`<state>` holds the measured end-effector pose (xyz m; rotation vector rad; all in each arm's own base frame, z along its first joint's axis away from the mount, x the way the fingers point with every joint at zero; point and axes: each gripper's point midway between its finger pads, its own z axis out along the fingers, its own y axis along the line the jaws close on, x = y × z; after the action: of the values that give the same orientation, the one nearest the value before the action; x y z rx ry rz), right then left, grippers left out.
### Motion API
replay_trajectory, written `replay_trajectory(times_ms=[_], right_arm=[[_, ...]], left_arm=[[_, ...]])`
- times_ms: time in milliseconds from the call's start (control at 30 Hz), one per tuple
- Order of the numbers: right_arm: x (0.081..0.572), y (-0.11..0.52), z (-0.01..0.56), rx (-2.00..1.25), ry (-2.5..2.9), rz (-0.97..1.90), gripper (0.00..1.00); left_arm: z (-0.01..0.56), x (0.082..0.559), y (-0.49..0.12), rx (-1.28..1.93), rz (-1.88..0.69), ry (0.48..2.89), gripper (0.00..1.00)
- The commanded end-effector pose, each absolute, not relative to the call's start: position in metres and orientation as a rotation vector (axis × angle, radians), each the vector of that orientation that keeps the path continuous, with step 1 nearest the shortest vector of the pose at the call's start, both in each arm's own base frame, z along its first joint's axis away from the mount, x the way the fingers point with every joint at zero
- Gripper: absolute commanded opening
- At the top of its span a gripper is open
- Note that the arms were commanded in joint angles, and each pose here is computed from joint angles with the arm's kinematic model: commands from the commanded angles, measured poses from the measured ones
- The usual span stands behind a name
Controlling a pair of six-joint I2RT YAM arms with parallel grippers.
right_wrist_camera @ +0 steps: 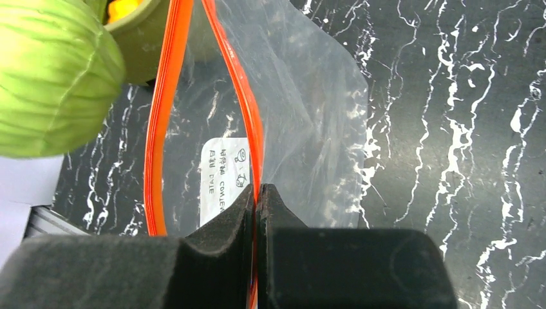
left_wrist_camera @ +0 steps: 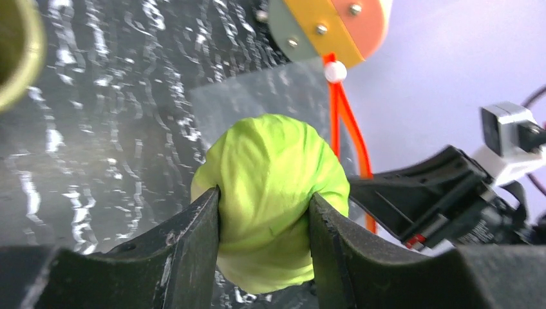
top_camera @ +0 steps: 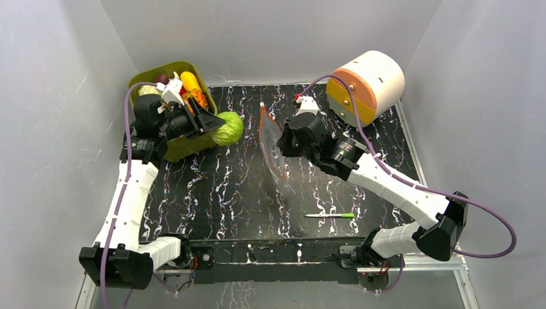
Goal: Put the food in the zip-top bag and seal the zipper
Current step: Pick up the fake vegetable from the bin, then place the fake vegetable in the zipper food storage bag.
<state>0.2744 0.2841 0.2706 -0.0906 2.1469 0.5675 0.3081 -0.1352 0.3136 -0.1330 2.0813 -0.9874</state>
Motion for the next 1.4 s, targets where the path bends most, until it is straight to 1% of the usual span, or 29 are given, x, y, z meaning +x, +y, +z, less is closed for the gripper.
replay_trajectory(times_ms=[0, 200, 400, 733, 767, 900, 1133, 1367], right_arm=[[0.284, 0.302, 0.291, 0.01, 2.063, 0.711, 0.0], [0.281, 0.31, 0.292, 0.041, 2.061, 0.784, 0.0], [0.28, 0.313, 0.291, 0.046, 2.06, 0.809, 0.0], [0.276, 0.317, 0.3, 0.041, 2.039, 0.864, 0.0], [0.276, 0.316, 0.305, 0.046, 2.023, 0.879, 0.0], [0.275, 0.314, 0.311, 0.053, 2.006, 0.884, 0.0], [0.273, 0.314, 0.315, 0.049, 1.995, 0.903, 0.0], [0.271, 0.317, 0.307, 0.036, 2.005, 0.914, 0.0]], left_arm=[[0.352, 0.275, -0.179, -0.051, -1.336, 1.951, 0.19], [0.365, 0.26, -0.201, -0.047, -1.458, 1.908, 0.19], [0.379, 0.251, -0.22, -0.076, -1.633, 1.825, 0.19], [0.361, 0.258, -0.232, -0.144, -1.687, 1.827, 0.19], [0.344, 0.263, -0.232, -0.163, -1.622, 1.874, 0.18], [0.321, 0.268, -0.227, -0.178, -1.524, 1.933, 0.18], [0.296, 0.275, -0.215, -0.178, -1.334, 2.023, 0.16], [0.279, 0.278, -0.209, -0.195, -1.255, 2.078, 0.16]])
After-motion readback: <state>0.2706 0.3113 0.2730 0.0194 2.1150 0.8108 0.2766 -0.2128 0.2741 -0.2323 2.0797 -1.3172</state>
